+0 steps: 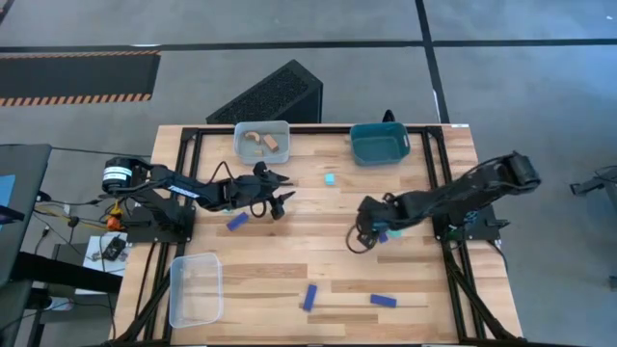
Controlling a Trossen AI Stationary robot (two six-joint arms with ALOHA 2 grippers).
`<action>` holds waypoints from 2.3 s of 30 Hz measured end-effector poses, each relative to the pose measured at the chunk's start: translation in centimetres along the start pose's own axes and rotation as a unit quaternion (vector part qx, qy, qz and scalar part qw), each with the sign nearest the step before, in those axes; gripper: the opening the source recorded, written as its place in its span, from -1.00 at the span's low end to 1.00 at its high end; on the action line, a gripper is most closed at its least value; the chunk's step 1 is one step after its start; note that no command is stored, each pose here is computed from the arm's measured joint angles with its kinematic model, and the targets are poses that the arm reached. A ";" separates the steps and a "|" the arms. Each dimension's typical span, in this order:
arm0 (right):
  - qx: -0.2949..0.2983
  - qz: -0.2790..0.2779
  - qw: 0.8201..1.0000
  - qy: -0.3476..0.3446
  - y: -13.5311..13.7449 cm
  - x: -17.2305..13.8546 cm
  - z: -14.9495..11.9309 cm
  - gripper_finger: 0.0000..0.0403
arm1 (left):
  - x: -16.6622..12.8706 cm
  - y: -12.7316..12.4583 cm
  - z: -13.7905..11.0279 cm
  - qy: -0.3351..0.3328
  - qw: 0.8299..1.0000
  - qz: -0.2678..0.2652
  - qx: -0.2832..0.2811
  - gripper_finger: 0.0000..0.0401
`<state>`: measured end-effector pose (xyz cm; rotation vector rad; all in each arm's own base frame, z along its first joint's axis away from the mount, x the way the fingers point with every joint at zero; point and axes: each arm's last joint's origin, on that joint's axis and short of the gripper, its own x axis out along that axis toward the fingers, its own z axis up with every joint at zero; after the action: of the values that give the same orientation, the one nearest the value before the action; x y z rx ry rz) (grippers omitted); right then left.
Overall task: Sort & place blocks by color
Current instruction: Put the violet block into the blue bin
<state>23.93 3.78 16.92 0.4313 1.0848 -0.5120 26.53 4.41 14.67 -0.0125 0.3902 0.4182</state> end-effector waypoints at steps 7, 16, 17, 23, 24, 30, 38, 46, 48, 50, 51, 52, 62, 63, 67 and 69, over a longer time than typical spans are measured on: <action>0.049 -0.048 0.997 0.046 -0.1 -2.0 -3.0 0.09 | 0.0 -0.4 0.1 -0.001 0.998 -0.064 -0.002 0.14; 0.104 -0.054 0.991 0.058 1.3 -3.1 -5.8 0.09 | -0.1 -0.5 0.6 -0.029 0.997 -0.073 0.000 0.14; 0.108 -0.052 0.991 0.058 1.4 -3.2 -6.1 0.09 | -0.1 -0.5 0.6 -0.031 0.997 -0.074 0.000 0.14; 0.127 -0.043 0.989 0.059 2.1 -3.7 -7.4 0.09 | -0.1 -0.6 0.6 -0.030 0.997 -0.076 -0.002 0.14; 0.131 -0.042 0.989 0.059 2.2 -3.7 -7.5 0.09 | -0.1 -0.7 0.6 -0.030 0.996 -0.078 -0.001 0.14; 0.135 -0.040 0.989 0.048 2.5 -4.0 -8.1 0.09 | -0.3 -1.3 0.8 -0.042 0.995 -0.088 0.002 0.14; 0.136 -0.045 0.990 -0.015 2.6 -4.2 -8.5 0.09 | -0.5 -1.7 1.0 -0.053 0.994 -0.096 -0.003 0.14; 0.195 -0.053 0.979 -0.031 0.8 -1.7 -10.1 0.09 | -0.5 -1.7 1.1 -0.057 0.994 -0.095 -0.004 0.14; 0.201 -0.041 0.978 -0.033 0.7 -1.2 -10.4 0.09 | -0.5 -1.7 1.1 -0.057 0.994 -0.095 -0.004 0.14; 0.205 -0.028 0.978 -0.035 0.5 -0.7 -10.6 0.09 | -0.5 -1.7 1.1 -0.057 0.994 -0.094 -0.003 0.14; 0.207 -0.025 0.977 -0.035 0.3 -0.4 -10.8 0.09 | -0.5 -1.6 1.1 -0.057 0.994 -0.092 -0.003 0.14; 0.208 -0.027 0.977 -0.035 0.1 -0.2 -10.9 0.09 | -0.5 -1.6 1.1 -0.057 0.994 -0.090 -0.001 0.14; 0.198 -0.050 0.978 -0.037 -1.2 0.8 -10.3 0.09 | -0.4 -1.5 1.1 -0.058 0.996 -0.072 0.000 0.14; 0.194 -0.052 0.979 -0.037 -1.3 0.8 -10.2 0.09 | -0.4 -1.5 1.1 -0.058 0.996 -0.072 0.000 0.14; 0.186 -0.057 0.980 -0.040 -1.6 1.1 -9.6 0.09 | -0.4 -1.5 1.1 -0.058 0.996 -0.069 0.000 0.14; 0.184 -0.047 0.981 -0.044 -1.5 1.3 -9.3 0.09 | -0.4 -1.5 1.1 -0.058 0.996 -0.067 0.000 0.14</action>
<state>16.89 7.61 11.87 0.6757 0.9292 -0.8145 27.16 2.99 15.74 -0.0149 0.2731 0.2848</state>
